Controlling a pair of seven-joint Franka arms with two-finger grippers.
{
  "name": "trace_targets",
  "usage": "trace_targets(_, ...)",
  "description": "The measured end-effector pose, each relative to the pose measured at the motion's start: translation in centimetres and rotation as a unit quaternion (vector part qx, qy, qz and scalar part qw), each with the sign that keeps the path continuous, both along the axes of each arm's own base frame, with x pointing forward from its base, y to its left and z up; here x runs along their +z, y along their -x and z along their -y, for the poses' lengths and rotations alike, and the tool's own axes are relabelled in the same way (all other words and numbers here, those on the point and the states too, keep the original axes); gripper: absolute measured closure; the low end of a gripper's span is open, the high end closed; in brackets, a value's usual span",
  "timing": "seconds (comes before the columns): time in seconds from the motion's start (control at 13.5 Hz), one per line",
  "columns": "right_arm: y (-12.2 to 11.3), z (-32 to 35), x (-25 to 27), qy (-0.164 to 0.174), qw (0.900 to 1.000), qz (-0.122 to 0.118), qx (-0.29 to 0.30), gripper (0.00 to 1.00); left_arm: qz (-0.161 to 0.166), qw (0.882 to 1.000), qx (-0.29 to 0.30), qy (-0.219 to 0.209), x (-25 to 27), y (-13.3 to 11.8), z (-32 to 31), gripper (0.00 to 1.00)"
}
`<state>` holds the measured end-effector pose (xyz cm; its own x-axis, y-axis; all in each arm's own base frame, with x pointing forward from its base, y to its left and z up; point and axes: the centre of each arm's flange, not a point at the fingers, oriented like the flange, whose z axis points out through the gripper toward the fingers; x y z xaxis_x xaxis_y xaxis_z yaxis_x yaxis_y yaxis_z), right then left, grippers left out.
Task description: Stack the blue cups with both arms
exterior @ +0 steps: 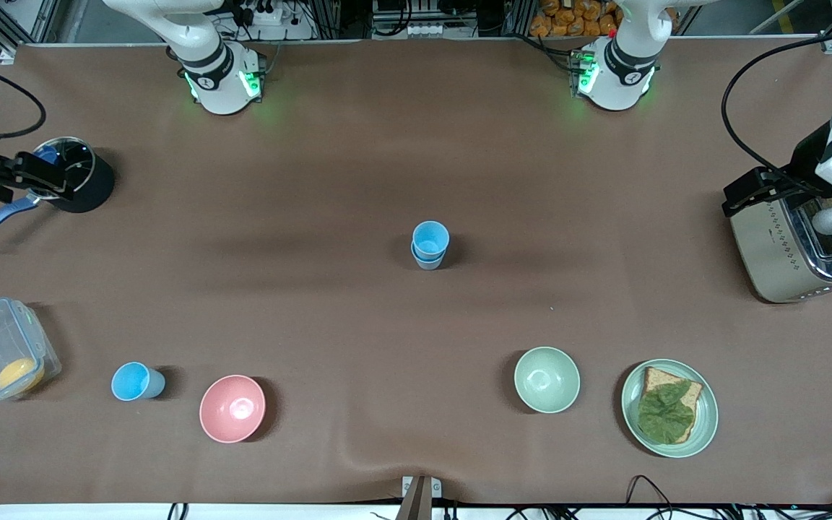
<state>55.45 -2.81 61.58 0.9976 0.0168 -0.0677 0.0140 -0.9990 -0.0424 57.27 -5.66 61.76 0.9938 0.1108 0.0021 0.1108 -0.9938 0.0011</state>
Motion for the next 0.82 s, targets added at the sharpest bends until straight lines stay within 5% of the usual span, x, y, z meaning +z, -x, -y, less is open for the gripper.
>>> trace_targets(0.82,0.7,1.3,2.1,0.007,1.0,0.02,-0.023,0.0,0.0,1.0,0.0,0.0,0.0,0.0,0.0,0.0)
